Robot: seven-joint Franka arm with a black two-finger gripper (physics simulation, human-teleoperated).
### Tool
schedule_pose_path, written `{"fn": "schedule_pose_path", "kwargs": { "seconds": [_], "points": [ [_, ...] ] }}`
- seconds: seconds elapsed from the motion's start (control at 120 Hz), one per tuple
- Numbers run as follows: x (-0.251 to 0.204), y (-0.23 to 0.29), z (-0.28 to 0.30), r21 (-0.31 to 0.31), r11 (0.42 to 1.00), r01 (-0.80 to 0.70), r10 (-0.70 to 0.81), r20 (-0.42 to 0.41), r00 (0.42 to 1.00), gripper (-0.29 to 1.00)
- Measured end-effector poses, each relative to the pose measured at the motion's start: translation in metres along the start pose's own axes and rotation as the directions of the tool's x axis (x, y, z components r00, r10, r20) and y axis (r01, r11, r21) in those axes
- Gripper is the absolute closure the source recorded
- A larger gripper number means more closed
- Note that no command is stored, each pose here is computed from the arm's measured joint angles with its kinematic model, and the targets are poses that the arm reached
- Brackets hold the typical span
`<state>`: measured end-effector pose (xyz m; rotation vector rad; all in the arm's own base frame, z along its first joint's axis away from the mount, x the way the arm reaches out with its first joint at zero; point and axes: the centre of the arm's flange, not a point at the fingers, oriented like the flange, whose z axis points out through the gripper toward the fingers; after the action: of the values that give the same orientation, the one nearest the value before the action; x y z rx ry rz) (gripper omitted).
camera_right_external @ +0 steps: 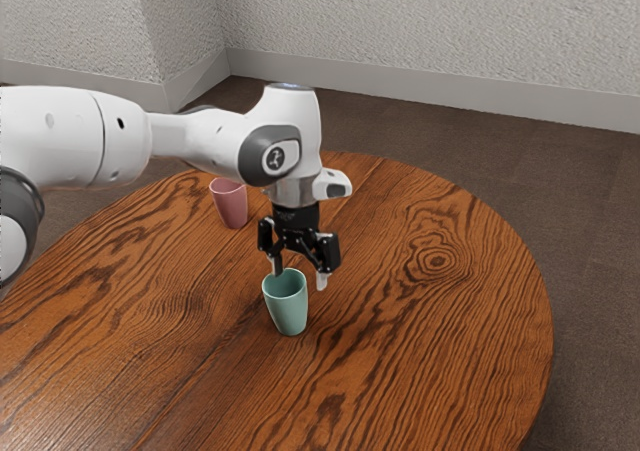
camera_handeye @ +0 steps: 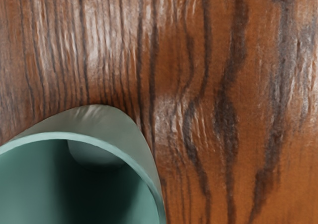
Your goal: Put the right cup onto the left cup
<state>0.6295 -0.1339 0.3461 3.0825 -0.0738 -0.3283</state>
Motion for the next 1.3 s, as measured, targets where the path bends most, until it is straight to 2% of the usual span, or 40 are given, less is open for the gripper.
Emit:
{"fn": "schedule_pose_path", "kwargs": {
  "seconds": [0.692, 1.3],
  "points": [
    [0.014, 0.0, 0.041, -0.003, 1.0, 0.019, -0.019, 0.025, 1.0, 0.01],
    [0.013, -0.002, 0.035, 0.004, 1.0, 0.03, -0.03, 0.012, 0.999, 0.6]
  ]
}}
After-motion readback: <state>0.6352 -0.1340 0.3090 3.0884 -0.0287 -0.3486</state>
